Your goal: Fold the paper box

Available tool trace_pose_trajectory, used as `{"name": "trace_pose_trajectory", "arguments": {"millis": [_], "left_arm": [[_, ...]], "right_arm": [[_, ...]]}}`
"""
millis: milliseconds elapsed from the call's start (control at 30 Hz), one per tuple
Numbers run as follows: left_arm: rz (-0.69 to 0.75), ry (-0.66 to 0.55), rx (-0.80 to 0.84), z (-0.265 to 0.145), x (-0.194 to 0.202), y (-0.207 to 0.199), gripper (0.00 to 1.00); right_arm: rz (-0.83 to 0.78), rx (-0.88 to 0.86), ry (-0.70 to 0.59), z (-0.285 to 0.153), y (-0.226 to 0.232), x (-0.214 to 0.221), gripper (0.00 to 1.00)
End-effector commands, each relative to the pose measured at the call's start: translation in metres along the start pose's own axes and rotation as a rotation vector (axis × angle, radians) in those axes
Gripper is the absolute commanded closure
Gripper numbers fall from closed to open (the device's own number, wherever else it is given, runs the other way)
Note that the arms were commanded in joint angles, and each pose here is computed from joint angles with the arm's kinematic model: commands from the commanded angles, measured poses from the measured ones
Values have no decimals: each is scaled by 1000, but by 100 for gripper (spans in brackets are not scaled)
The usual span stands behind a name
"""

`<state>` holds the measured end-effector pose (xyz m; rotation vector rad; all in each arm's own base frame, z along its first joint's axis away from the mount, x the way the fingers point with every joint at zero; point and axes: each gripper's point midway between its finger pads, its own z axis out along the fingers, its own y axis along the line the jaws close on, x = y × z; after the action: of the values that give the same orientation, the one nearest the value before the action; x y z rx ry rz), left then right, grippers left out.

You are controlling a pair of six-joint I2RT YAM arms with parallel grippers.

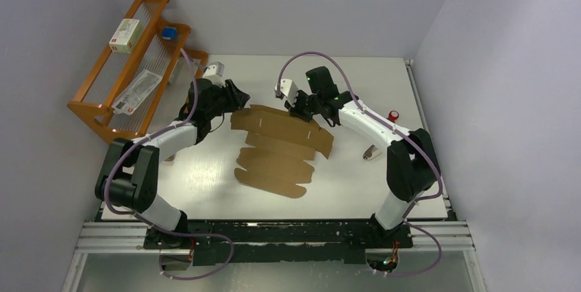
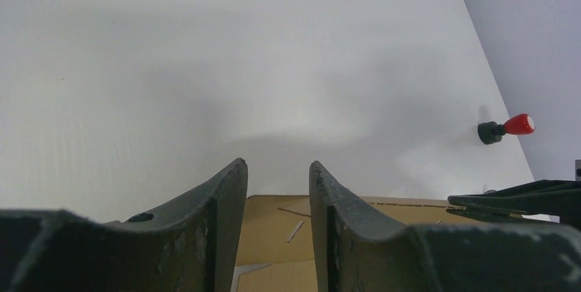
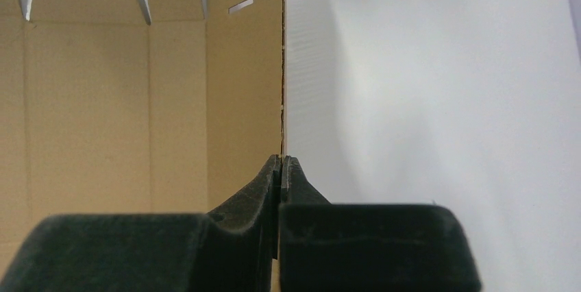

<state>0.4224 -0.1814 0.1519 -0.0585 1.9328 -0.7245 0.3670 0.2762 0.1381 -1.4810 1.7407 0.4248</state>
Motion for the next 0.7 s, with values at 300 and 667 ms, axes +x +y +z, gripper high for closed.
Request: {"name": "trace_pose_trajectory", "arguments": {"millis": [300, 667], "left_arm": [[15, 95, 159, -1, 17, -39, 62], [-35, 129, 187, -15, 46, -46, 64]], "right_arm": [[-94, 136, -15, -12, -9, -28, 100], [-221, 269, 41, -7, -2, -35, 100]]}}
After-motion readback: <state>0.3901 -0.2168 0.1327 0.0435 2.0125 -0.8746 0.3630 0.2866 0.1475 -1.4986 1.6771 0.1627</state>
